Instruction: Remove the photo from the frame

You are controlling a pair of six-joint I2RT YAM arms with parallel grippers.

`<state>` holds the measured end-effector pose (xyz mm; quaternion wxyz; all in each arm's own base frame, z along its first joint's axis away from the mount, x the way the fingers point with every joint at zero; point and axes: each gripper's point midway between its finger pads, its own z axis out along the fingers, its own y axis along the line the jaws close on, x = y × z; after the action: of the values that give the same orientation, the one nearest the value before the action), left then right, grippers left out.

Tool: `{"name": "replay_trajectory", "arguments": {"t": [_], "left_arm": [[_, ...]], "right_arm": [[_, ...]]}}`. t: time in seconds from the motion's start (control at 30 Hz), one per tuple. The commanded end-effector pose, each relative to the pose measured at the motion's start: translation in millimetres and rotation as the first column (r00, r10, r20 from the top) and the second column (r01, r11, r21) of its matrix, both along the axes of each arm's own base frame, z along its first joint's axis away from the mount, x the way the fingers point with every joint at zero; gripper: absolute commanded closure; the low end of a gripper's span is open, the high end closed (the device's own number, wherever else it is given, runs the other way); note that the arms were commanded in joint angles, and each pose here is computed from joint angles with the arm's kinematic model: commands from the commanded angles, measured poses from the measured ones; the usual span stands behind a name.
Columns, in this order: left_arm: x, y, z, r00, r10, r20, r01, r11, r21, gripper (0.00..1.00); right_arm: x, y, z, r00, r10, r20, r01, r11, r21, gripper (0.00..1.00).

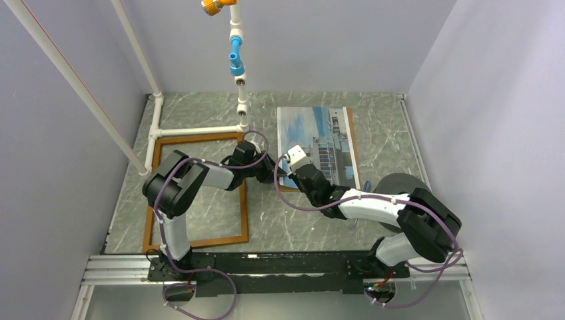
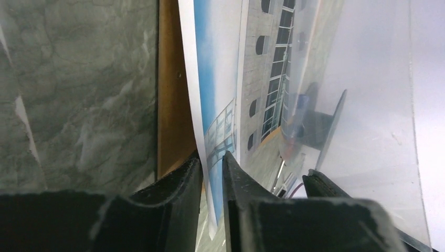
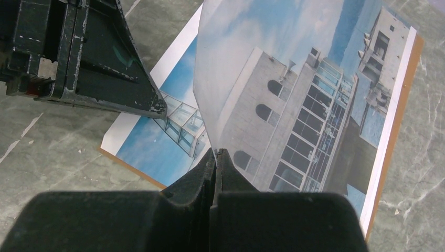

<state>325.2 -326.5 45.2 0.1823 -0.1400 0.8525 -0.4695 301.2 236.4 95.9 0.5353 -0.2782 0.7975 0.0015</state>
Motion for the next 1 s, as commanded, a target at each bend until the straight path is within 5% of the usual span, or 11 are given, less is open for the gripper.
{"name": "replay_trajectory", "arguments": {"t": [0.0,0.1,0.97], "left_arm": [[12,-6,22,0.996,-0.013,0.093,0.013,1.0,0.008,0.8],[12,-3,21,0.995,-0.025,0.092,0.02,0.998,0.052,1.0],[-58,51,74,0.983,-0.112,0.147,0.084,0.979,0.184,1.0]], "right_arm": [[4,7,16,1.0,-0.01,0.022,0.008,0.997,0.073,1.0],[5,6,18,1.0,-0.02,0.023,0.019,0.997,0.071,1.0],[13,2,10,0.997,-0.078,0.001,0.078,0.997,0.0,1.0]]}}
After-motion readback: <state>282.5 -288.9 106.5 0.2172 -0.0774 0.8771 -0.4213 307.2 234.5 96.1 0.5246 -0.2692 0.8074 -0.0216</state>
